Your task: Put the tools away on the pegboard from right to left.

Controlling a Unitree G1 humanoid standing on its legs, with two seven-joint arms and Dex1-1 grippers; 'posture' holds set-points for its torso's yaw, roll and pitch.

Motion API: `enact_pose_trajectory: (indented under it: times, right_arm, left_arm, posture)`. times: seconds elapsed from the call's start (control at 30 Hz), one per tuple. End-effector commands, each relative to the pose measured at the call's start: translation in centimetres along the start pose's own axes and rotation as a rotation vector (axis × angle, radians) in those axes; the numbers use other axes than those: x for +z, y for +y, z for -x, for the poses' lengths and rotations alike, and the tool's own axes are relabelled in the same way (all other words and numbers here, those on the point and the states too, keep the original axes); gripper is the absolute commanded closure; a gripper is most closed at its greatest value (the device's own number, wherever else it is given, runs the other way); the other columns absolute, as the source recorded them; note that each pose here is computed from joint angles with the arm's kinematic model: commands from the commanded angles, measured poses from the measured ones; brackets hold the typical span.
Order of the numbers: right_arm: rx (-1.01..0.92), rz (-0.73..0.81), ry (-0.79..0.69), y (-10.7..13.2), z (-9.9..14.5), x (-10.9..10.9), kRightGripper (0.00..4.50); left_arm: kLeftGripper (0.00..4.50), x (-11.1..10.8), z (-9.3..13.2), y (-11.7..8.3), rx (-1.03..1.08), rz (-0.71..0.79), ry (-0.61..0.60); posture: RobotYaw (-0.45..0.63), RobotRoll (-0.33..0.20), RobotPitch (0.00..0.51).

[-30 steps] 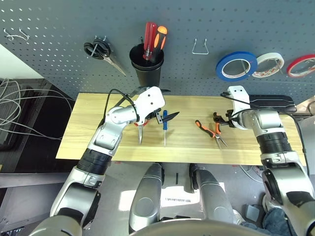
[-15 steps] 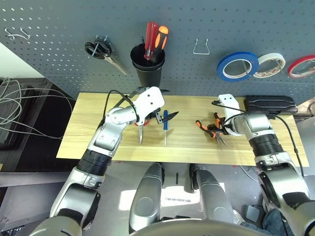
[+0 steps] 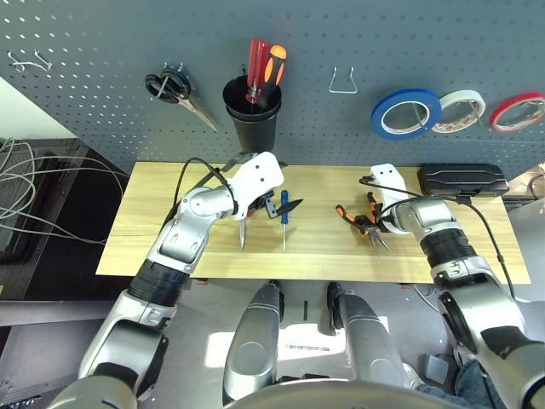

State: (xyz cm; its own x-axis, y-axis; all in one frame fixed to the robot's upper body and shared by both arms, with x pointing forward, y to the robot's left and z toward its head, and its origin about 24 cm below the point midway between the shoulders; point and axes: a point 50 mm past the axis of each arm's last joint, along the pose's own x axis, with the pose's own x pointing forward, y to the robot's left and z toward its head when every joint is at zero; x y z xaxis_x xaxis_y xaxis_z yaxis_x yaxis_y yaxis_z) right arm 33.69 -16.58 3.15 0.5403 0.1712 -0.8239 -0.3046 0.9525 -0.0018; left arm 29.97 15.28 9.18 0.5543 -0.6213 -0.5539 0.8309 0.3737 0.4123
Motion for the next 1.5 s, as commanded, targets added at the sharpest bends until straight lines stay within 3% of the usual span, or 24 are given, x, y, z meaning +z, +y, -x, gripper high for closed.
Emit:
enact_pose_trajectory:
  times: [0.03,0.1,0.17,0.27,0.3,0.67,0.83,1.2,1.5]
  right_arm:
    - [-0.068,0.000,0.108,-1.1,-1.1,-3.0,2.30]
    - [-0.071,0.000,0.112,-1.3,-1.2,-3.3,2.82]
    - [-0.073,0.000,0.111,-1.5,-1.3,-3.4,3.06]
    - [-0.079,0.004,0.112,-1.7,-1.3,-3.4,3.97]
    - [-0.081,0.011,0.108,-1.7,-1.3,-3.4,4.04]
    - [-0.078,0.084,0.034,-1.5,0.1,-2.0,4.04]
    - [-0.016,0.133,-0.093,-0.7,2.8,-0.2,4.04]
    - [0.135,0.319,-0.473,-0.5,8.9,-0.4,4.04]
    - [0.329,0.441,-0.825,2.3,13.3,1.2,4.04]
  left_arm:
    - [0.00,-0.6,-0.3,-0.9,-0.049,0.011,0.073]
    - [0.00,-0.8,-0.4,-0.9,-0.054,0.013,0.092]
    - [0.00,-0.7,-0.5,-0.9,-0.053,0.008,0.094]
    - [0.00,-0.4,-0.7,-0.6,-0.047,0.006,0.084]
    - [0.00,-0.2,-0.8,-0.5,-0.045,0.004,0.079]
    - [0.00,0.1,-1.0,-0.6,-0.047,0.006,0.048]
    - [0.00,0.6,-1.0,-0.7,-0.027,0.005,-0.003]
    - [0.00,1.8,0.4,-1.1,0.042,-0.046,-0.265]
    - [0.00,3.8,2.4,-1.3,0.067,-0.112,-0.551]
  posture:
    - [0.19,0.000,0.327]
    - [0.19,0.000,0.327]
    - [0.19,0.000,0.328]
    - [0.19,0.000,0.327]
    - [0.19,0.000,0.327]
    - [0.17,0.000,0.326]
    - [0.17,0.000,0.326]
    - [0.15,0.000,0.323]
    - [0.13,0.000,0.324]
